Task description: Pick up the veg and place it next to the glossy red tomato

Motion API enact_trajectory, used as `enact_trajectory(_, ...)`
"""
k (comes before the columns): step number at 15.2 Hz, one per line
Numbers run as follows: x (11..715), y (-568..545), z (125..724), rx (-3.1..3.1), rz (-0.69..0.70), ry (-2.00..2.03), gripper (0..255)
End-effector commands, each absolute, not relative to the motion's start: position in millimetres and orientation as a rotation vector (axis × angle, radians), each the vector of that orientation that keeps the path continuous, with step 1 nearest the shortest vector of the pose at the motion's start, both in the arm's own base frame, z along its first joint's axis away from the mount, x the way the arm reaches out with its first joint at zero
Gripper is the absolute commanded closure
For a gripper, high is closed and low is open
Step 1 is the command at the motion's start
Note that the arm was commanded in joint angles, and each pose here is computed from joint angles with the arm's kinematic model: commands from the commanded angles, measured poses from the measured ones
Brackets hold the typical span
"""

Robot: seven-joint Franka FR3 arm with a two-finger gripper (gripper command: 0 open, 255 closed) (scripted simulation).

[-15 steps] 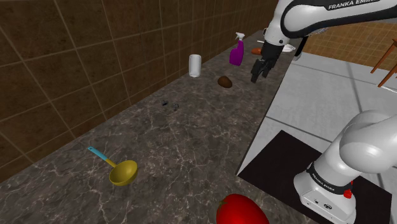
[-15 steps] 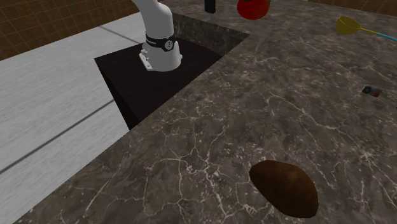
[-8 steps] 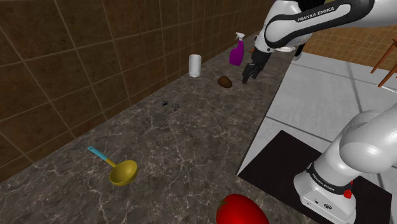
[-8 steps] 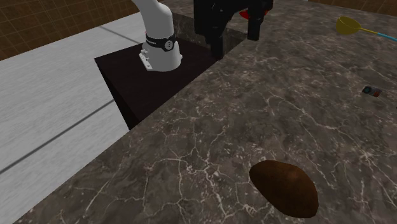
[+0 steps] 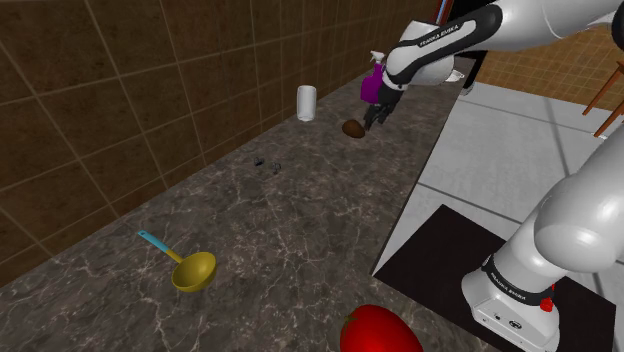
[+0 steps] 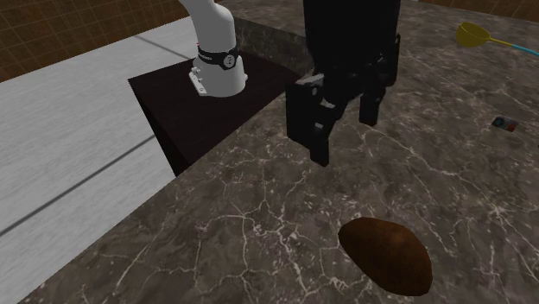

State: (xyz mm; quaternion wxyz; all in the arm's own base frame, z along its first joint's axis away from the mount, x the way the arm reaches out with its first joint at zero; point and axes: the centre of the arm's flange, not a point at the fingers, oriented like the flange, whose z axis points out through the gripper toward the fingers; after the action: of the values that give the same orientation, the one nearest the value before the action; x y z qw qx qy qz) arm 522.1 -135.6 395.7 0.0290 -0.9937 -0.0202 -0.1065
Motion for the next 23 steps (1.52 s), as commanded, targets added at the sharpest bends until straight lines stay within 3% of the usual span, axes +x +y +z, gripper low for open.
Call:
enact_trajectory(1,540.9,-148.4,382.8,-3.059,-0.357,-0.074,0)
enact_trajectory(6,589.7,-174.6,354.6,-3.042,-0.423,-0.100,0)
enact_trajectory(14,602.2,-172.4,315.4,-3.041,-0.425,-0.101,0)
enact_trajectory(22,602.2,-172.4,315.4,-3.041,-0.425,-0.101,0)
enact_trajectory(23,602.2,-172.4,315.4,-3.041,-0.425,-0.101,255)
